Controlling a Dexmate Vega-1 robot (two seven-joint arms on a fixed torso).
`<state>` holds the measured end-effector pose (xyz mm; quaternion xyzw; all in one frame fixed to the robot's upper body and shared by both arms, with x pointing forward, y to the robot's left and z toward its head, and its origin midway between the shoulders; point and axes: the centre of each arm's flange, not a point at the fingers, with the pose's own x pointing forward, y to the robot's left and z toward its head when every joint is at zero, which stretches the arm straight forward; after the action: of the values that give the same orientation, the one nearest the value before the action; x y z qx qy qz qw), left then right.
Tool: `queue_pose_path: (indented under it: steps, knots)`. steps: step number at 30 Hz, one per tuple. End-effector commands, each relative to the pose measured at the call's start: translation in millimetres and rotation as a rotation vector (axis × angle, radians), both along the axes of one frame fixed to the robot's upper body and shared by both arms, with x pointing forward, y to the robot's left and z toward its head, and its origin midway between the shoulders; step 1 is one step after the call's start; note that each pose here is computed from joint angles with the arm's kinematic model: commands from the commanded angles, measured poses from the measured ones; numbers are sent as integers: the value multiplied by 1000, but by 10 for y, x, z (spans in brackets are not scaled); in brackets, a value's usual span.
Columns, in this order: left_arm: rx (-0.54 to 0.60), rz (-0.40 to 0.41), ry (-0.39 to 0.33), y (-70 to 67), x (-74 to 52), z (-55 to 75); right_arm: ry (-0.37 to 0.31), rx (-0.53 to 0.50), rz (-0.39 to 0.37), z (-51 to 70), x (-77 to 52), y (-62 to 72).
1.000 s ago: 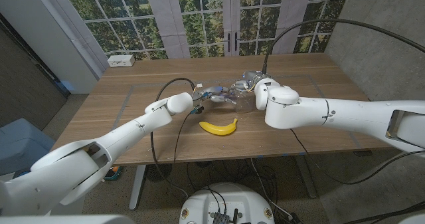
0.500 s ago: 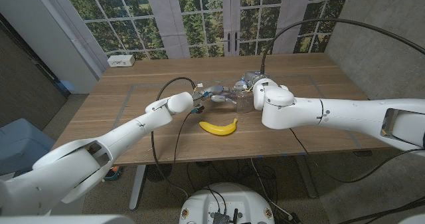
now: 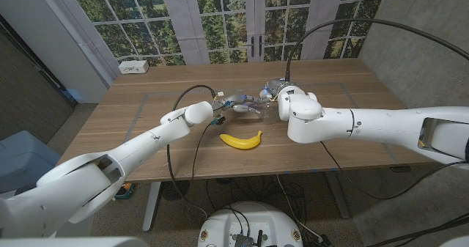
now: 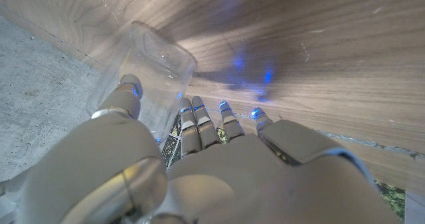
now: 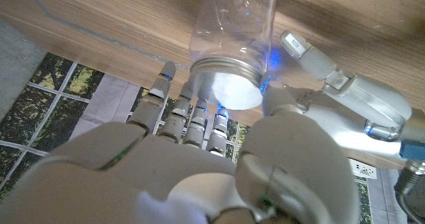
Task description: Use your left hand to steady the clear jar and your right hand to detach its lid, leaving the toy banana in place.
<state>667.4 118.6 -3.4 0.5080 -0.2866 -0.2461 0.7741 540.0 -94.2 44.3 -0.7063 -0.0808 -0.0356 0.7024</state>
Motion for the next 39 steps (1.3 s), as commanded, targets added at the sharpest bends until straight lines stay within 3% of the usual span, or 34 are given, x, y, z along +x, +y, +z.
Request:
queue_pose_path:
  steps: [1,14,23,39]
  knots:
    - [-4,-5,2,-1,5,1,72,-57,74,-8,7,-1]
    - [-7,-10,3,-7,7,9,160,-50,100,28,30,7]
    - [-18,-8,-2,5,-1,16,116,-6,124,67,25,-28]
    - [-5,-70,32,-12,-47,52,-48,159,116,65,57,-115]
